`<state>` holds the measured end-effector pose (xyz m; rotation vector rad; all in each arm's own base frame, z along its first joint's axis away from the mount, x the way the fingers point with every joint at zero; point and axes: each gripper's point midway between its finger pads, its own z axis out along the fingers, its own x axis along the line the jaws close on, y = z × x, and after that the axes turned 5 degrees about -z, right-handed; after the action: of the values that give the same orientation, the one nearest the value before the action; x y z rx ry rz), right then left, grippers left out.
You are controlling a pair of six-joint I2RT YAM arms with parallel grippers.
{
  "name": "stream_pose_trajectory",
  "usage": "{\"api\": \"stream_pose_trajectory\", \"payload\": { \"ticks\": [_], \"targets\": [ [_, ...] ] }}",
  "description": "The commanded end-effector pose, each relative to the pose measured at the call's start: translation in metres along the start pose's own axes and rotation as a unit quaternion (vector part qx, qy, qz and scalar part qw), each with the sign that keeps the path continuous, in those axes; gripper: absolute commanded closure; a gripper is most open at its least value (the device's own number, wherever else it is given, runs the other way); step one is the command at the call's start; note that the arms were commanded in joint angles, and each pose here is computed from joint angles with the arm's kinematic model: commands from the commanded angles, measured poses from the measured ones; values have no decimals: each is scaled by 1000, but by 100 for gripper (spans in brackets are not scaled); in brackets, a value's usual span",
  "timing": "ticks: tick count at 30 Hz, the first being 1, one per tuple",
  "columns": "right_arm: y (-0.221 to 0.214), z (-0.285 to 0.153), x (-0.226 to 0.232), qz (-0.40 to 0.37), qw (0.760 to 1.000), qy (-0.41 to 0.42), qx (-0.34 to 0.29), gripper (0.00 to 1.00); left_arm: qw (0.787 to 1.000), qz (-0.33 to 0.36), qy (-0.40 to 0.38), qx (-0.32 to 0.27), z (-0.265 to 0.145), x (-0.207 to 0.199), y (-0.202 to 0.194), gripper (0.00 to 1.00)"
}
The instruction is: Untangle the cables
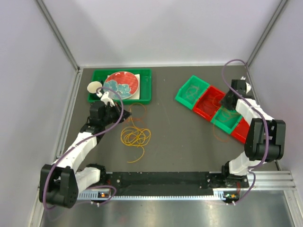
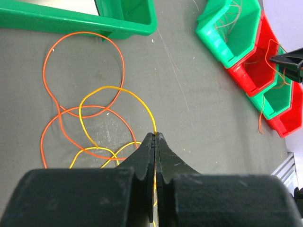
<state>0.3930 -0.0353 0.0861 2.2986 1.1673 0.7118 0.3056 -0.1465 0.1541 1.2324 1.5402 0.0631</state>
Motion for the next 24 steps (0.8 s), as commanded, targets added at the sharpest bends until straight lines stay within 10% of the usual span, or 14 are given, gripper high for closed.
{"api": "stream_pose_trajectory", "payload": {
  "ticks": [1,13,24],
  "targets": [
    [-4,-6,42,-20,998,56,6,92,999,24,-21,-26,-1,-15,18,100],
    [34,-63,61,-58,995,63,-60,47,999,20,-29,-21,-1,-19,17,100],
    [8,-90,36,-216,971,82,-57,47,999,21,-31,-20,-4,-20,16,100]
  ]
}}
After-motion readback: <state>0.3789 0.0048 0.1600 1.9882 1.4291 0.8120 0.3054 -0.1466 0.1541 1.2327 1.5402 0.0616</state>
